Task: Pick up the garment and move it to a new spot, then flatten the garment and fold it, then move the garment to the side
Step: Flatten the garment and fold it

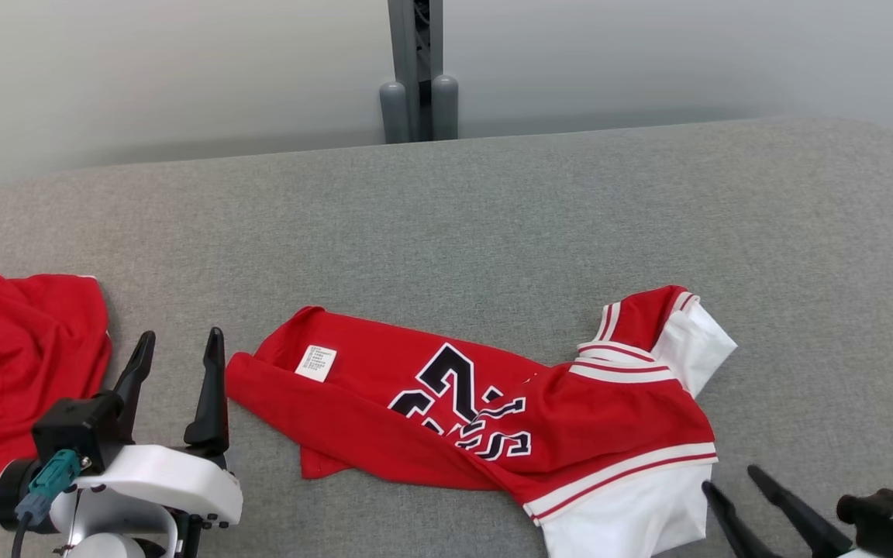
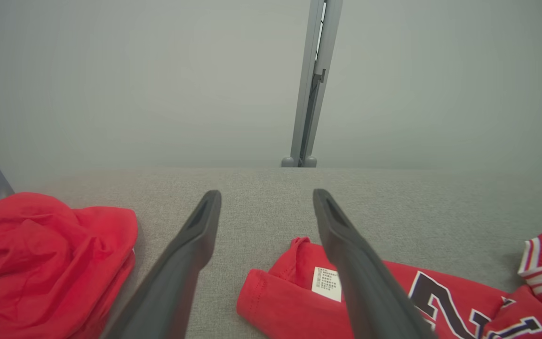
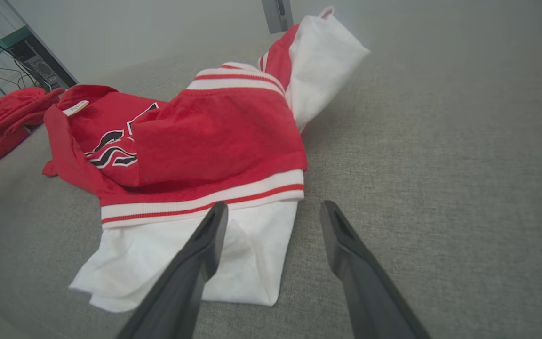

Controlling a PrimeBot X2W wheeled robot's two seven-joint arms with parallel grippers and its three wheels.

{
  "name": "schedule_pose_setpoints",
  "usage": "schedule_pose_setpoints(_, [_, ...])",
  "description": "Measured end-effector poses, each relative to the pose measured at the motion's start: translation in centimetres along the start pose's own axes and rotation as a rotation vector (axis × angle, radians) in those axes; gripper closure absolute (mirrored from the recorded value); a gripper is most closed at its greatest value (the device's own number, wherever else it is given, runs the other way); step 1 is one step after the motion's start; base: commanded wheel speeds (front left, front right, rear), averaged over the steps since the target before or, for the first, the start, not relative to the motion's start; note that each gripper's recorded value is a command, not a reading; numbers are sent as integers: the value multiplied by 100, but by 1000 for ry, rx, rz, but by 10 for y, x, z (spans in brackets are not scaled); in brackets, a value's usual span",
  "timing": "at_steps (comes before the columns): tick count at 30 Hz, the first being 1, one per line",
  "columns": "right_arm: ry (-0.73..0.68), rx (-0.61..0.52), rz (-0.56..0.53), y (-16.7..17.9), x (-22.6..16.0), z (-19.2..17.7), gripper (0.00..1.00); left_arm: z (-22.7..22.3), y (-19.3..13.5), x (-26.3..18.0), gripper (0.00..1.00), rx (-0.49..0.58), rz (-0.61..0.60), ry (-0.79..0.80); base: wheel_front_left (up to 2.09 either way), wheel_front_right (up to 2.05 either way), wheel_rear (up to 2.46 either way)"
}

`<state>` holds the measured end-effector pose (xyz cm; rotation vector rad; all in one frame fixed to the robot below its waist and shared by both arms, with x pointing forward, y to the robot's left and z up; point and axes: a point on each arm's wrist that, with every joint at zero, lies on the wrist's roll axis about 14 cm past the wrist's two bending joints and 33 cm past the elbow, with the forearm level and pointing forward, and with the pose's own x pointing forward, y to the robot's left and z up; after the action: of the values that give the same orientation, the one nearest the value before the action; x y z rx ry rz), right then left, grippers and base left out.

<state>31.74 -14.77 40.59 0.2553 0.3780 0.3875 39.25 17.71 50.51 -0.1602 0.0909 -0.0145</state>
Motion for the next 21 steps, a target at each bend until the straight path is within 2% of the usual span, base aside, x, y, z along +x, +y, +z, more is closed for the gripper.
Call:
schedule_pose_setpoints(6, [-214, -7, -89, -20, -7, 57, 0, 9, -3, 0, 0, 2, -3, -27, 0, 0, 0])
schedule_pose_setpoints(10, [-373, -53, -159, -32, -16, 101, 0, 19, -6, 0, 0, 13, -6, -64, 0, 0, 0])
schedule_pose_setpoints(17, [-516, -177, -207, -16, -19, 157, 0, 34, -7, -4, 0, 23, -2, -128, 0, 0, 0])
schedule_pose_setpoints(21, [-533, -184, -200, 8, -13, 165, 0, 36, -2, -10, 0, 36, 15, -144, 0, 0, 0])
